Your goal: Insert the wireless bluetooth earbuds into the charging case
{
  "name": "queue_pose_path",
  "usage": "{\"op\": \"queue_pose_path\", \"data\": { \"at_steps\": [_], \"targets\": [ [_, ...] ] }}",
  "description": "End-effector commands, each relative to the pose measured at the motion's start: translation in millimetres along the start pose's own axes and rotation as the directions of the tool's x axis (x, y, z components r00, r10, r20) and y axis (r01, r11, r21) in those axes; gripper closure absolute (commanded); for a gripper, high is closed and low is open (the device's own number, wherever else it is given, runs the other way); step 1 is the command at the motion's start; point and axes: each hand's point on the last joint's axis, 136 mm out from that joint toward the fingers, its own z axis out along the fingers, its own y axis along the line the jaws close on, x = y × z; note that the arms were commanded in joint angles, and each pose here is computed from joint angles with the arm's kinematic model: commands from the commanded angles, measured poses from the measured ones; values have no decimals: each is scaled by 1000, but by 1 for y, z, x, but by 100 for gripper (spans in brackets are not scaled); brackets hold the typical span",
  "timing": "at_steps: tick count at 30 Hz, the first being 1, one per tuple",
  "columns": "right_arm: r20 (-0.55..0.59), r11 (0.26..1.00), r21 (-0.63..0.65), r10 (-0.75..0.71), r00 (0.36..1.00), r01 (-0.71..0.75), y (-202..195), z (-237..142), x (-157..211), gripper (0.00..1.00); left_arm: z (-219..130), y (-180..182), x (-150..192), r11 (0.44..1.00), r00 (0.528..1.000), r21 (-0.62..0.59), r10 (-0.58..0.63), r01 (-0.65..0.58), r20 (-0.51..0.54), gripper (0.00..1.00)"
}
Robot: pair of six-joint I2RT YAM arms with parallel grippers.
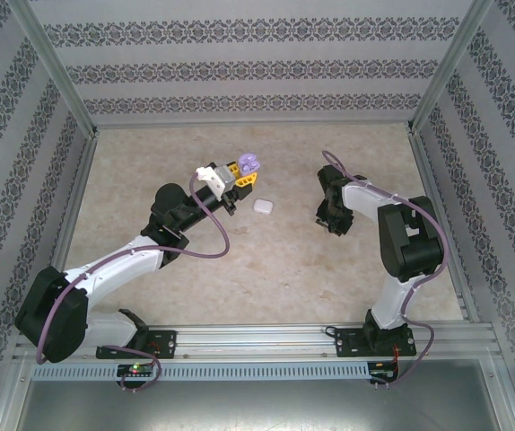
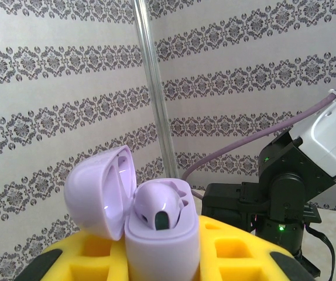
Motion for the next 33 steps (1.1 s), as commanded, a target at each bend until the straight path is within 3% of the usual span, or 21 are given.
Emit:
{"op": "queue_pose_path", "data": {
  "at_steps": [1,11,18,25,33],
  "targets": [
    [26,1000,-26,-14,1000,14,15,2,-7,71,0,-2,-14,1000,998,-2,14,-14,56,100],
    [38,996,-88,-18,999,21,21,-1,-6,78,1,-3,-14,1000,999,4,11,-11,51,100],
    [137,978,-190,-63,988,89,37,-36,-13,80,1,-4,-16,1000,999,13,13,-14,51,100],
    [329,907,-331,-148,933,261,74,-122,-20,80,-1,-11,-22,998,998,54,39,-42,54,100],
    [599,728,-426,-218,771,537,118,-263,0,79,-6,-20,-25,992,996,100,79,-83,43,100]
  ]
}}
